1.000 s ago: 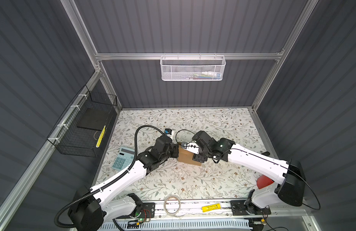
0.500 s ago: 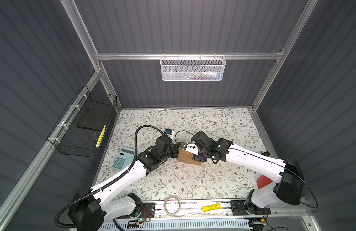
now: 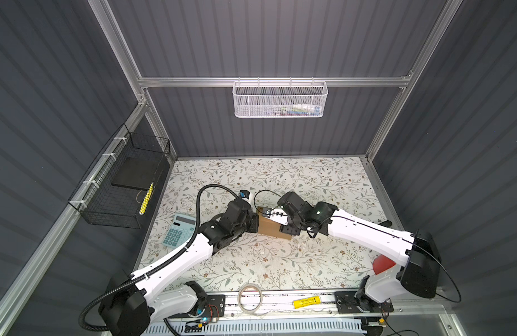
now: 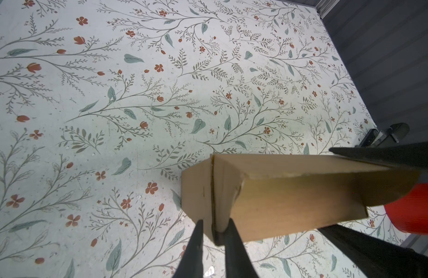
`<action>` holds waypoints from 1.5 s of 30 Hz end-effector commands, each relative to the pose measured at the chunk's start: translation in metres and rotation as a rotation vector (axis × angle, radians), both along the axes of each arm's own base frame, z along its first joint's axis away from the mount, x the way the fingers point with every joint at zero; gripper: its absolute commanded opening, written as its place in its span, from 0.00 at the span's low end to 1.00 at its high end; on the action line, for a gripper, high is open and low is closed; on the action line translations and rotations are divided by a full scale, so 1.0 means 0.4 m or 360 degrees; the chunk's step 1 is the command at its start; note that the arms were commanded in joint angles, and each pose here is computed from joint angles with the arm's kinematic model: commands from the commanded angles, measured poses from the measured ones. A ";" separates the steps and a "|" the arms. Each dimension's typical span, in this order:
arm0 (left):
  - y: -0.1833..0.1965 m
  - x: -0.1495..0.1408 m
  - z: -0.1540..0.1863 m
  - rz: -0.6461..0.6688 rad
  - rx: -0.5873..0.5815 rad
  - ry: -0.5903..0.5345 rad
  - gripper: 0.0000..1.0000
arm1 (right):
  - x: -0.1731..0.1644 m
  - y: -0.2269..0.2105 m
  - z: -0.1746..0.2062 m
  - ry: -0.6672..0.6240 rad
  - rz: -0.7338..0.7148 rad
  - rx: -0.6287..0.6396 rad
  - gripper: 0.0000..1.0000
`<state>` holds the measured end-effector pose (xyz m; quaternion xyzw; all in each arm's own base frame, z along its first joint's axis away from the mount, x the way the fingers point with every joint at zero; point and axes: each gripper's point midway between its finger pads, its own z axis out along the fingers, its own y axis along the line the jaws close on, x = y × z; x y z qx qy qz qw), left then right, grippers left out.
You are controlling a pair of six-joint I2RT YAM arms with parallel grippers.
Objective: Assemble paper box
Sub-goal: Fold and tuck the lid into the gap.
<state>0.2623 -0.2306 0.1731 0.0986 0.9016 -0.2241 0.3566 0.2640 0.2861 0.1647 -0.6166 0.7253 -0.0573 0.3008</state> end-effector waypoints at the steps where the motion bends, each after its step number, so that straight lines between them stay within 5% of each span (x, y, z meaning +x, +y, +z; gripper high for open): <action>1: 0.013 -0.009 0.013 0.0002 0.0025 -0.0010 0.20 | -0.001 -0.004 -0.025 0.0023 -0.0003 -0.0032 0.65; 14: 0.037 -0.021 0.042 0.0042 0.0006 -0.0043 0.27 | -0.001 0.005 -0.026 0.0033 0.0019 -0.0031 0.62; 21: 0.046 -0.021 0.107 0.0062 -0.0068 -0.0112 0.40 | -0.002 0.007 -0.026 0.0037 0.0031 -0.0033 0.59; 31: 0.067 0.027 0.162 0.0101 -0.0474 -0.0053 0.62 | -0.001 0.010 -0.028 0.0034 0.0037 -0.0026 0.55; 45: -0.018 0.065 0.134 -0.0062 -0.0694 0.0087 0.63 | 0.002 0.011 -0.028 0.0027 0.0035 -0.0028 0.52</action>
